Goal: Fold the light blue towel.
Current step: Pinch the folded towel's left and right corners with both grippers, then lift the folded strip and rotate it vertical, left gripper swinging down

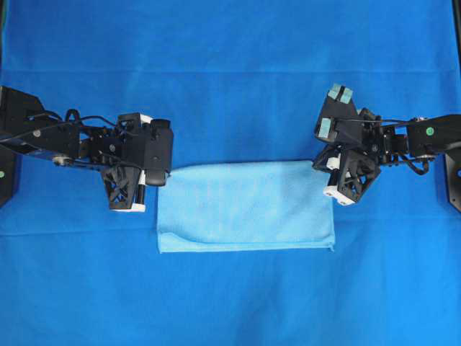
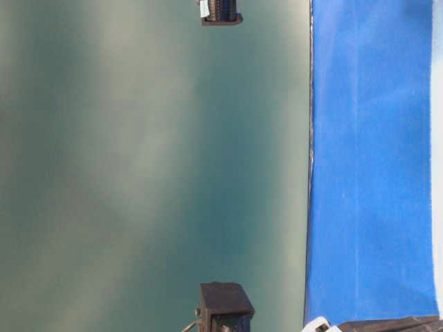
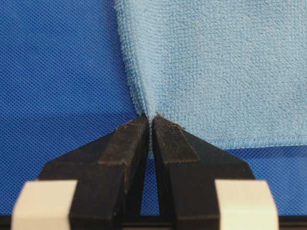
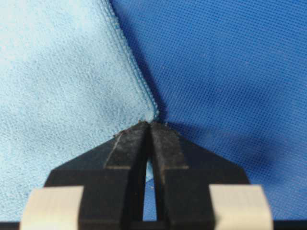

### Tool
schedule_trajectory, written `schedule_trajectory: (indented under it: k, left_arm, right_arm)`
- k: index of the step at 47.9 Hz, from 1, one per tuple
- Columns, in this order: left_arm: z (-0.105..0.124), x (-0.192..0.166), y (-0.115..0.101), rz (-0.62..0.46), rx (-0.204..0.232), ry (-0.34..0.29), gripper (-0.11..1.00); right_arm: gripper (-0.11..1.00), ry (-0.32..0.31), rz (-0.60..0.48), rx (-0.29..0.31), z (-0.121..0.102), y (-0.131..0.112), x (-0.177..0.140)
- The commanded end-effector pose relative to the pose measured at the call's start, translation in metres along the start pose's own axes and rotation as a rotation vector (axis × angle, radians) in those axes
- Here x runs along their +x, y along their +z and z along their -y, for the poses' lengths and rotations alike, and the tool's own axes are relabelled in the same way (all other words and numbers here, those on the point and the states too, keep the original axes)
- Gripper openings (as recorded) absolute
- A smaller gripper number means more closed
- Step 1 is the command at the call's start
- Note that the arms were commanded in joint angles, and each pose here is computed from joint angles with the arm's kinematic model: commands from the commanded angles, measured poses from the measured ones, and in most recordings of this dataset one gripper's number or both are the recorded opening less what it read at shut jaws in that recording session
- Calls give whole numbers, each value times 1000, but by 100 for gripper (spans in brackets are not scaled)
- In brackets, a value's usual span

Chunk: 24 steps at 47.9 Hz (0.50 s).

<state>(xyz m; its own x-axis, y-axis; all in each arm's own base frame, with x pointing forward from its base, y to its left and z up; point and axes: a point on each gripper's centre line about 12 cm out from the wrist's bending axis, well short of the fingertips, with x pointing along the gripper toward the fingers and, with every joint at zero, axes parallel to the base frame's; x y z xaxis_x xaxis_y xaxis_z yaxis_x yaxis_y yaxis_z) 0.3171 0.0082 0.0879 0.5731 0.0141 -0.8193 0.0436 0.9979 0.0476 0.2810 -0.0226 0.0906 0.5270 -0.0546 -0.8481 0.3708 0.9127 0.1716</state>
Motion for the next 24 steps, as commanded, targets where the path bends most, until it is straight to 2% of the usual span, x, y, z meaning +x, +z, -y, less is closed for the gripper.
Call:
schedule_trajectory:
  k: [1, 5, 14, 24]
  left_arm:
    - [0, -2, 7, 14, 1, -1, 2]
    - [0, -5, 11, 3, 0, -3, 2]
    - [-1, -33, 37, 5, -3, -7, 2]
    - [-4, -77, 72, 91, -5, -2, 2]
  right_arm:
    - [2, 11, 14, -12, -5, 4, -2]
    - [2, 14, 23, -11, -6, 6, -6]
    - [2, 4, 55, -11, -8, 20, -36]
    - [2, 11, 128, -7, -11, 35, -83]
